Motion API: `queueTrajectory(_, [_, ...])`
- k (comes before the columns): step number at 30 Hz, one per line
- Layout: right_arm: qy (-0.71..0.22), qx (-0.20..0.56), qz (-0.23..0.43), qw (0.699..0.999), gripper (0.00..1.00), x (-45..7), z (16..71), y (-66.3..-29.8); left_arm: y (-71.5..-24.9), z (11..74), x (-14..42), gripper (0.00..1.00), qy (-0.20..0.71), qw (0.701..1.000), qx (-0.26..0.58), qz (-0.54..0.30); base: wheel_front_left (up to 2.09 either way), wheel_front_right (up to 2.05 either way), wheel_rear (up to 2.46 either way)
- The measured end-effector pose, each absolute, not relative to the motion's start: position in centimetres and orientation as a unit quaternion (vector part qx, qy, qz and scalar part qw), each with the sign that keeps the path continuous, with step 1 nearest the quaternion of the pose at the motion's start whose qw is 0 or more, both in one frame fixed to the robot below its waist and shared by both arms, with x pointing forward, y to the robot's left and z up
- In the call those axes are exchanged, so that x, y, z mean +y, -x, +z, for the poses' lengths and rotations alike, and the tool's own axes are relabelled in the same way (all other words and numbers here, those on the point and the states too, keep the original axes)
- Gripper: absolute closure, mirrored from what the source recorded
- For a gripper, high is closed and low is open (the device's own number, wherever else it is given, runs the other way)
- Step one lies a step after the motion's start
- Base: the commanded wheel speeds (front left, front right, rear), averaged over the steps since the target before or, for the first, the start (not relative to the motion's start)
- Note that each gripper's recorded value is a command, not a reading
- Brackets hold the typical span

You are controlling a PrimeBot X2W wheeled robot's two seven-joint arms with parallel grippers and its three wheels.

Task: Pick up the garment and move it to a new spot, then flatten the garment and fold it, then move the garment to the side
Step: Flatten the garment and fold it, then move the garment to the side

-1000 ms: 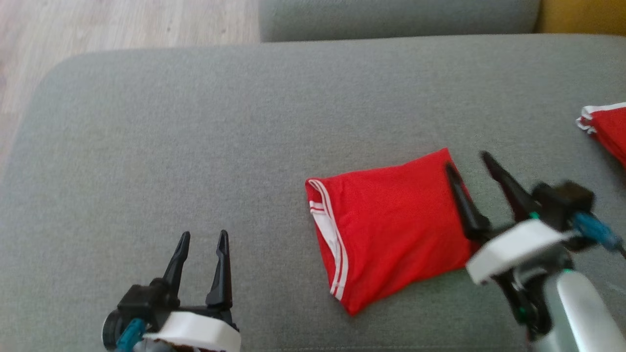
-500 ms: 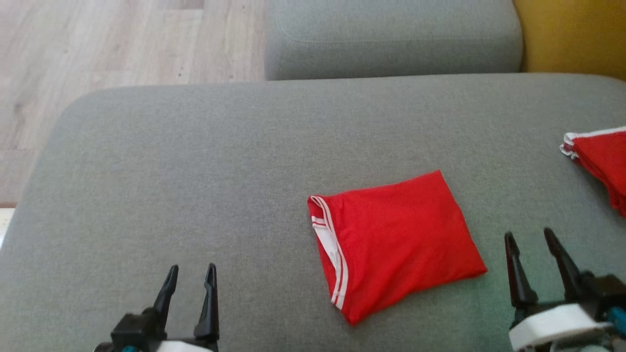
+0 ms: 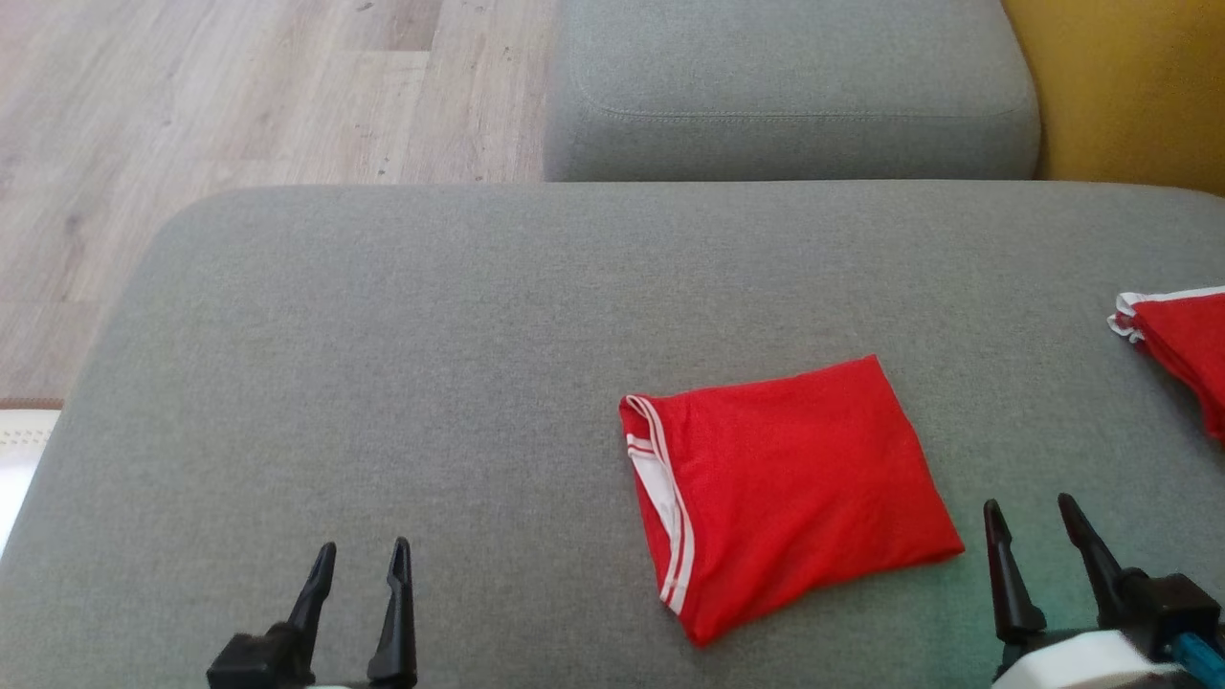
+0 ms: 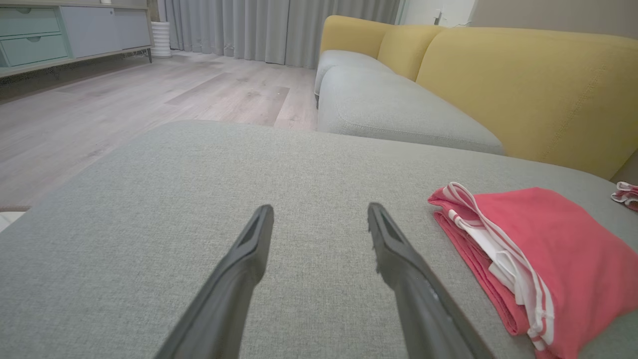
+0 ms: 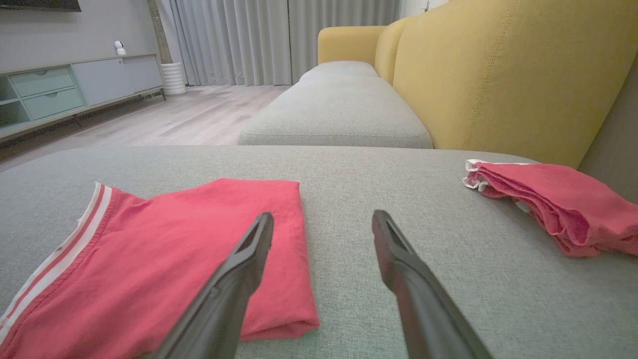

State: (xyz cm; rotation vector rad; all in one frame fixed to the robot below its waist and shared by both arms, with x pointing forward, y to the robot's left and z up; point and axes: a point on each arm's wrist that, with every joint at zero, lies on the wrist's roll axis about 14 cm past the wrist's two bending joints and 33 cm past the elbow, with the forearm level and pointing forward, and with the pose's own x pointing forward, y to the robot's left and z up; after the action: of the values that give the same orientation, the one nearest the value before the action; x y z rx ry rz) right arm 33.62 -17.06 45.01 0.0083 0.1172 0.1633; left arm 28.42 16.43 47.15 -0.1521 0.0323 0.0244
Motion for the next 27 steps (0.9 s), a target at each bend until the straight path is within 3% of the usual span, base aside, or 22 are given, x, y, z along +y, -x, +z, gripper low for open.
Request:
queueTrajectory(10, [-0.007,0.059,0.092,0.994,0.0,-16.3,45.0,-33.9,-28.4,46.9,16.5,0.0,0.076,0.997,0.021,0.015,0.0,0.0,0.0])
queueTrajectory(18, [-0.012,0.036,0.122,0.992,0.0,-15.7,51.3,-39.4,-28.5,46.5,16.5,0.0,0.079,0.996,0.03,0.018,0.0,0.0,0.0])
queueTrajectory(27, [0.0,0.272,0.147,0.951,0.0,-15.1,44.5,-41.8,-29.4,45.7,16.0,0.0,0.078,0.996,0.048,0.016,0.0,0.0,0.0])
